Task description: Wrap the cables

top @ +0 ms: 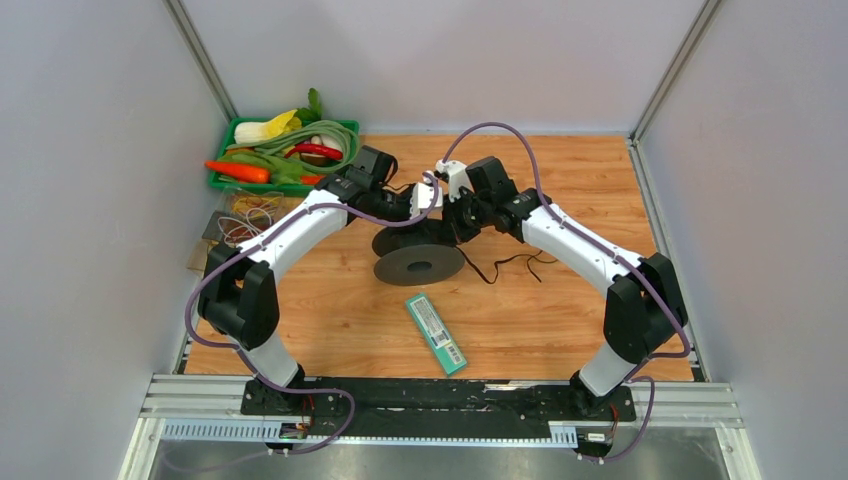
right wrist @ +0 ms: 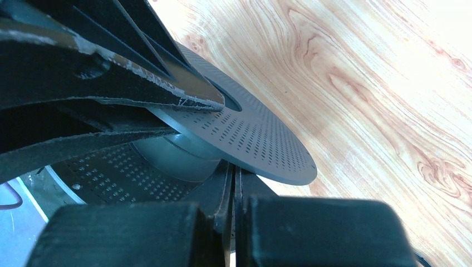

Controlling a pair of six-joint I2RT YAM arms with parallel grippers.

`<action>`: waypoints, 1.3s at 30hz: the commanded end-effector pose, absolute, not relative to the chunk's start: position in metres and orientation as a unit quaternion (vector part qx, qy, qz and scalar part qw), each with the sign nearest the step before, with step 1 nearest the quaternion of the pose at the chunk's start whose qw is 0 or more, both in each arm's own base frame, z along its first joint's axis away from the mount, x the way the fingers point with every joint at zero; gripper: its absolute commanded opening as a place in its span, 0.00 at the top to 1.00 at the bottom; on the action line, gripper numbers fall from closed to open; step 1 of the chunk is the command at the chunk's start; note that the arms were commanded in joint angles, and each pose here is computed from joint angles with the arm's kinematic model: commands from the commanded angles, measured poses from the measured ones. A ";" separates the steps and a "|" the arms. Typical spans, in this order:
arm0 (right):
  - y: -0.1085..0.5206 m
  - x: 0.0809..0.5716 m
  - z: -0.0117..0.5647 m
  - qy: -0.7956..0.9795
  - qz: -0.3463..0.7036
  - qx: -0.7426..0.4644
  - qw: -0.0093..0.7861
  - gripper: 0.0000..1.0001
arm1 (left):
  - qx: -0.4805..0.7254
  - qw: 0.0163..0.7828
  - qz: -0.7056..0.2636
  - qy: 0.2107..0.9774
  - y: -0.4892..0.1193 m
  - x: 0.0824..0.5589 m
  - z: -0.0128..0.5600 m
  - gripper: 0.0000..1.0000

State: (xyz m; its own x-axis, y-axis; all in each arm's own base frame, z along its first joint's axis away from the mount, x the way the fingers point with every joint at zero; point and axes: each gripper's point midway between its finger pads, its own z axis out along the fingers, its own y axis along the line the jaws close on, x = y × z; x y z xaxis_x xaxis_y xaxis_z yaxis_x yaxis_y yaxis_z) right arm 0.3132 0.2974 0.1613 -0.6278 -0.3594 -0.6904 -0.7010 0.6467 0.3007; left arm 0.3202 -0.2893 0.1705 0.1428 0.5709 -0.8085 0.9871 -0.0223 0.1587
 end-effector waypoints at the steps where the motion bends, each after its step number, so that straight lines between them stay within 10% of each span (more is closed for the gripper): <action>1: 0.313 0.327 0.202 0.824 0.309 -0.312 0.358 1.00 | 0.671 0.366 -0.279 0.581 -0.292 0.313 0.178 0.73; 20: 0.311 0.327 0.216 0.813 0.312 -0.310 0.382 1.00 | 0.669 0.372 -0.281 0.579 -0.293 0.314 0.185 1.00; 28: 0.276 0.329 0.220 0.821 0.310 -0.294 0.380 0.34 | 0.619 0.410 -0.296 0.602 -0.290 0.322 0.225 1.00; 39: 0.185 0.360 0.268 0.787 0.290 -0.267 0.475 0.03 | 0.482 0.471 -0.323 0.664 -0.278 0.342 0.332 1.00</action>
